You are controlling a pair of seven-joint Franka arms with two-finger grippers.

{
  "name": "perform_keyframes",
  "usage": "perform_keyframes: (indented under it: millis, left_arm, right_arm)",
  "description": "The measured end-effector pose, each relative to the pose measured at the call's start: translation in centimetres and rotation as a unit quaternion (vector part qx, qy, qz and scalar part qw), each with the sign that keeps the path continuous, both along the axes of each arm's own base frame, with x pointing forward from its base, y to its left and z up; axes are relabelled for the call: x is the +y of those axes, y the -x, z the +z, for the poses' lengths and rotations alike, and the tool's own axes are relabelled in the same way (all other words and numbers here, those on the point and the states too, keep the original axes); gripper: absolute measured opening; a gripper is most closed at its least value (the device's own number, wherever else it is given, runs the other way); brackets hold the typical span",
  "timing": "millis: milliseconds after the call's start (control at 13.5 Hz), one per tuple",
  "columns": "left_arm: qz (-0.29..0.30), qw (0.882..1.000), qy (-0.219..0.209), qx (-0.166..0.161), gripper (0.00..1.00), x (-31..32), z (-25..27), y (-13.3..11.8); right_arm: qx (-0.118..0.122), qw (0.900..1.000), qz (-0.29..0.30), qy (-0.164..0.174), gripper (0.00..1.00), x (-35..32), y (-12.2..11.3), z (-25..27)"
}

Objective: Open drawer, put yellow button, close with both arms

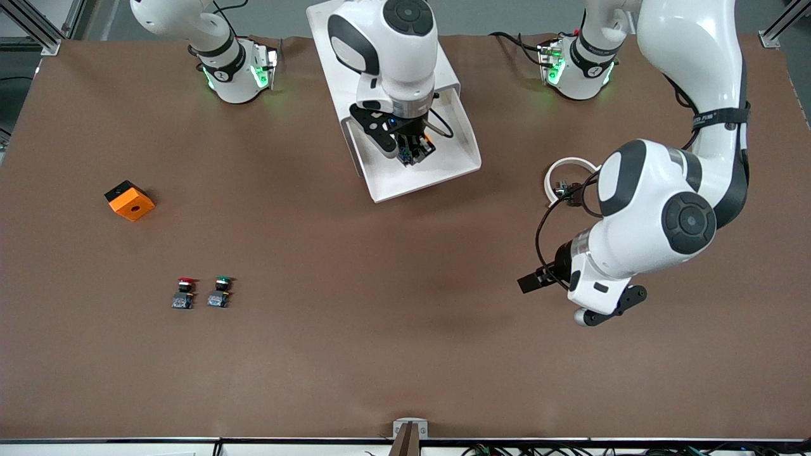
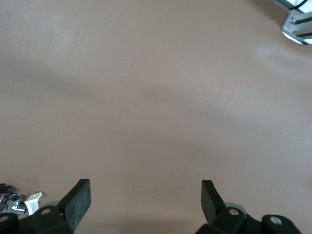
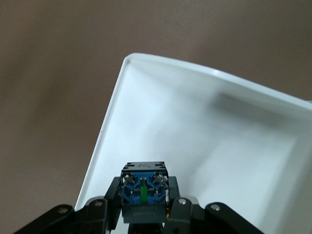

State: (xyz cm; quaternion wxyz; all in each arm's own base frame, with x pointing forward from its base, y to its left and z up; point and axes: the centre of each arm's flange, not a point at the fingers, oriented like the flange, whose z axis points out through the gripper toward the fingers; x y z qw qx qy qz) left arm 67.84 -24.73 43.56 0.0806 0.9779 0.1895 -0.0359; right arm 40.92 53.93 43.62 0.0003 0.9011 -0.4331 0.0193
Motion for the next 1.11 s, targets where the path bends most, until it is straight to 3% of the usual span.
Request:
perform_keyframes:
  millis: [222,519,667,963,1111]
  left_arm:
    - [-0.033,0.999,-0.036,-0.019,1.00,-2.6,-1.4,1.2]
    - [-0.047,0.997,-0.023,-0.063,1.00,-4.8,-1.7,3.8]
    - [-0.051,0.996,-0.021,-0.064,1.00,-4.8,-1.2,5.3]
    - [-0.065,0.996,-0.017,-0.063,1.00,-6.2,-1.0,6.9]
    - [-0.073,0.995,-0.018,-0.061,1.00,-7.1,-1.4,7.5]
  right_arm:
    - [0.000,1.000,0.000,0.001,0.41,0.8,0.4,-0.5]
    - [-0.002,1.000,-0.017,-0.002,0.41,1.3,0.9,-0.1]
    - [-0.002,1.000,-0.016,-0.002,0.52,1.4,1.0,-0.1]
    - [-0.001,1.000,0.014,0.000,0.94,1.5,1.2,0.0]
    - [0.002,0.999,0.043,0.010,1.00,0.6,0.0,0.9]
